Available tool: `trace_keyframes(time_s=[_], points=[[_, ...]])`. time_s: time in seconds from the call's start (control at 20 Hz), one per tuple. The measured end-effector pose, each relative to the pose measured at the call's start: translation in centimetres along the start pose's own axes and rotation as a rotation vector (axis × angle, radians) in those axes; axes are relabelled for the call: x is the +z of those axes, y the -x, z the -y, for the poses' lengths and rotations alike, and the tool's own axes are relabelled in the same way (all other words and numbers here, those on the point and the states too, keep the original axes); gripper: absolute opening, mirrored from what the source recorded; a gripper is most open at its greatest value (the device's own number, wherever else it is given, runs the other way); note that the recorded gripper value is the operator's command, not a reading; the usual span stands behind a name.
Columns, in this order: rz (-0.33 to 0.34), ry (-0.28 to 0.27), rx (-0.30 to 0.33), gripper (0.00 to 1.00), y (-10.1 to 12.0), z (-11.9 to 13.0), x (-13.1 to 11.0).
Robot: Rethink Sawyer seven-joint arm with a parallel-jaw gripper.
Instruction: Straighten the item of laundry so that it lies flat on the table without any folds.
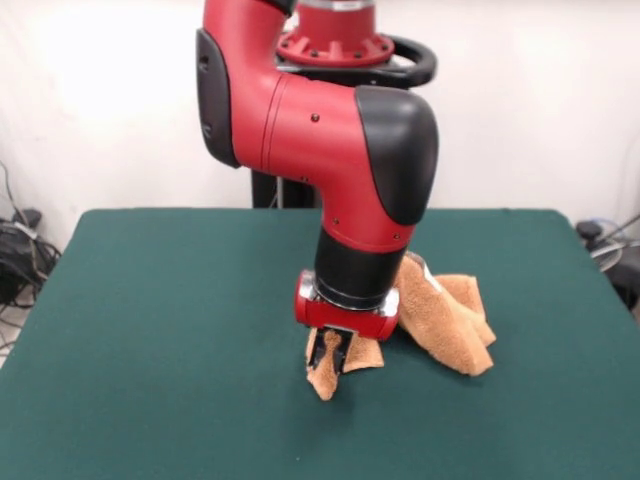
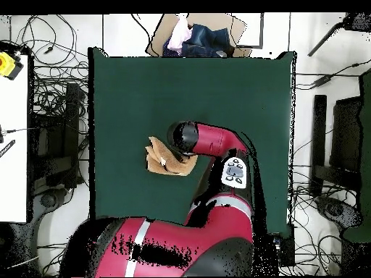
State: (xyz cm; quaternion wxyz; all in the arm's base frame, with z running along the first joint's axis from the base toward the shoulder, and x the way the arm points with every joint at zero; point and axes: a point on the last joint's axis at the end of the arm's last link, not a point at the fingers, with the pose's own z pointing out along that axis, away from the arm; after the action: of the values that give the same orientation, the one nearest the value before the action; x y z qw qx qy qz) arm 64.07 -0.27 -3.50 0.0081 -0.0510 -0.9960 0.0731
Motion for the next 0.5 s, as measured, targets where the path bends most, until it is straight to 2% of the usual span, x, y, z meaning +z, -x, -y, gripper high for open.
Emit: trace_keyframes(time_s=[0.5], points=[[0.023, -0.001, 0.03, 0.0, 1.2, 2.0, -1.0]])
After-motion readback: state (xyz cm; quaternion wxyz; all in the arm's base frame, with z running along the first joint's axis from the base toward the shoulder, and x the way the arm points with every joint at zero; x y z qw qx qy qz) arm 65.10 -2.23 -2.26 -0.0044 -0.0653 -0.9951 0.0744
